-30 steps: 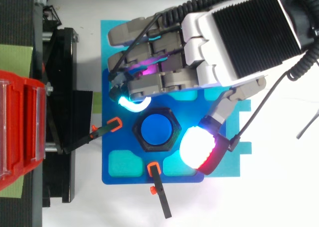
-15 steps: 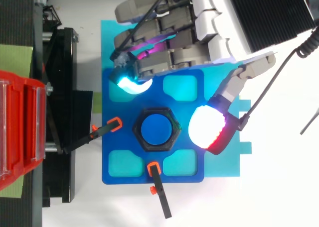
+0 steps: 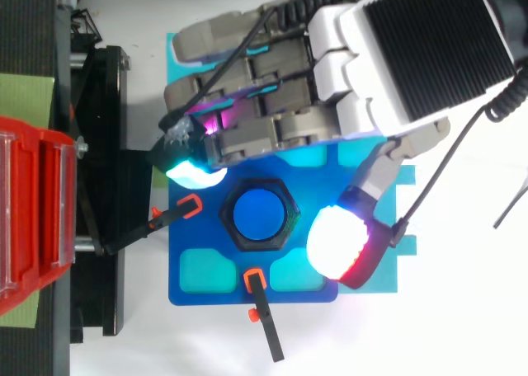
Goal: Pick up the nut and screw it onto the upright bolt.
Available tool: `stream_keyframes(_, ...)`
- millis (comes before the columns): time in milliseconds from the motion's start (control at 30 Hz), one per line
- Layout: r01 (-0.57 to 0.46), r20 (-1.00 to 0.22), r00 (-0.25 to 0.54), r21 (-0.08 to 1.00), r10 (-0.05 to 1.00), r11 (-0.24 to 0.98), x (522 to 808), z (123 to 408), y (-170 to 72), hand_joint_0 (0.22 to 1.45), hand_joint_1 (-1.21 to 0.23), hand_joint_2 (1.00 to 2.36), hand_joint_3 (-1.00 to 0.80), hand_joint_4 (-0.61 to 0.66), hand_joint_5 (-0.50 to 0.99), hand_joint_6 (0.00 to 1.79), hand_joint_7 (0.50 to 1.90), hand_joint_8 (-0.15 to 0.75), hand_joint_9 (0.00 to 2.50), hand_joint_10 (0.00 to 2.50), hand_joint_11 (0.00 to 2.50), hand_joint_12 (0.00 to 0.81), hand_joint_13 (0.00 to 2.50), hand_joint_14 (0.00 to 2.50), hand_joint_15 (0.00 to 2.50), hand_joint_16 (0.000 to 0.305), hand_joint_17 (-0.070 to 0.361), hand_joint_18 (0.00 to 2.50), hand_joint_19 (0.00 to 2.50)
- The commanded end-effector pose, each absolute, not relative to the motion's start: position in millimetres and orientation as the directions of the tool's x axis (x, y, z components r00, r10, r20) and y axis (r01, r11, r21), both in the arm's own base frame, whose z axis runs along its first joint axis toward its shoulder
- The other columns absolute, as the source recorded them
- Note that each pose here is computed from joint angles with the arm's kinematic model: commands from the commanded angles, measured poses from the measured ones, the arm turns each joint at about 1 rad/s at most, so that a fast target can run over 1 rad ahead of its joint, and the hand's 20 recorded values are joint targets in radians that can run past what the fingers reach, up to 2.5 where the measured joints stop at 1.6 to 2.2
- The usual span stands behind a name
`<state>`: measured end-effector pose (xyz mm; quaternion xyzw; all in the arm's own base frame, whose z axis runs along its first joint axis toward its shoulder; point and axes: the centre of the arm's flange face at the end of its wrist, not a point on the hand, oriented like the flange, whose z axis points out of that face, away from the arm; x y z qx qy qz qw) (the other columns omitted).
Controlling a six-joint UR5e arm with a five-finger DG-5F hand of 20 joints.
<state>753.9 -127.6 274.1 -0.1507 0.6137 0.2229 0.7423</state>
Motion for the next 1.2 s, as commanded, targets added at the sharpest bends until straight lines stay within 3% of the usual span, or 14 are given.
stream_keyframes(0, -0.508, -0.979, 0.133, 0.066, 0.154, 0.859, 753.1, 262.7, -114.5, 0.48, -0.10, 1.00, -0.50, 0.21, -0.11, 0.50, 0.67, 0.228, 0.69, 0.00, 0.00, 0.272, 0.43, 0.00, 0.00, 0.030, 0.068, 0.19, 0.00)
stream_keyframes(367, -0.510, -0.978, 0.132, 0.073, 0.162, 0.857, 754.9, 262.4, -106.2, 0.49, -0.07, 1.00, -0.50, 0.26, -0.04, 0.50, 0.89, 0.232, 0.70, 0.00, 0.00, 0.266, 0.42, 0.00, 0.00, 0.030, 0.067, 0.19, 0.00)
stream_keyframes(467, -0.511, -0.979, 0.124, 0.077, 0.162, 0.856, 754.4, 261.6, -105.0, 0.51, -0.09, 1.00, -0.50, 0.24, 0.00, 0.50, 1.09, 0.250, 0.80, 0.00, 0.00, 0.257, 0.51, 0.00, 0.00, 0.027, 0.062, 0.26, 0.00)
stream_keyframes(533, -0.507, -0.980, 0.113, 0.085, 0.164, 0.858, 752.3, 261.5, -110.5, 0.52, -0.10, 1.00, -0.50, 0.22, 0.01, 0.50, 1.15, 0.266, 0.87, 0.00, 0.00, 0.247, 0.55, 0.00, 0.00, 0.027, 0.060, 0.30, 0.00)
stream_keyframes(1033, -0.495, -0.979, 0.128, 0.076, 0.159, 0.865, 750.9, 262.7, -124.0, 0.53, -0.14, 1.00, -0.50, 0.18, 0.05, 0.50, 1.27, 0.272, 1.02, 0.00, 0.00, 0.224, 0.65, 0.00, 0.00, 0.022, 0.050, 0.39, 0.00)
stream_keyframes(1133, -0.496, -0.979, 0.128, 0.074, 0.157, 0.865, 750.6, 261.7, -125.9, 0.54, -0.16, 1.00, -0.50, 0.16, 0.06, 0.50, 1.34, 0.265, 1.08, 0.00, 0.00, 0.207, 0.70, 0.00, 0.00, 0.020, 0.046, 0.45, 0.00)
stream_keyframes(1167, -0.495, -0.979, 0.130, 0.073, 0.156, 0.866, 750.0, 262.8, -128.1, 0.54, -0.17, 1.00, -0.50, 0.14, 0.07, 0.54, 1.30, 0.262, 1.17, 0.00, 0.00, 0.188, 0.75, 0.00, 0.00, 0.017, 0.039, 0.53, 0.00)
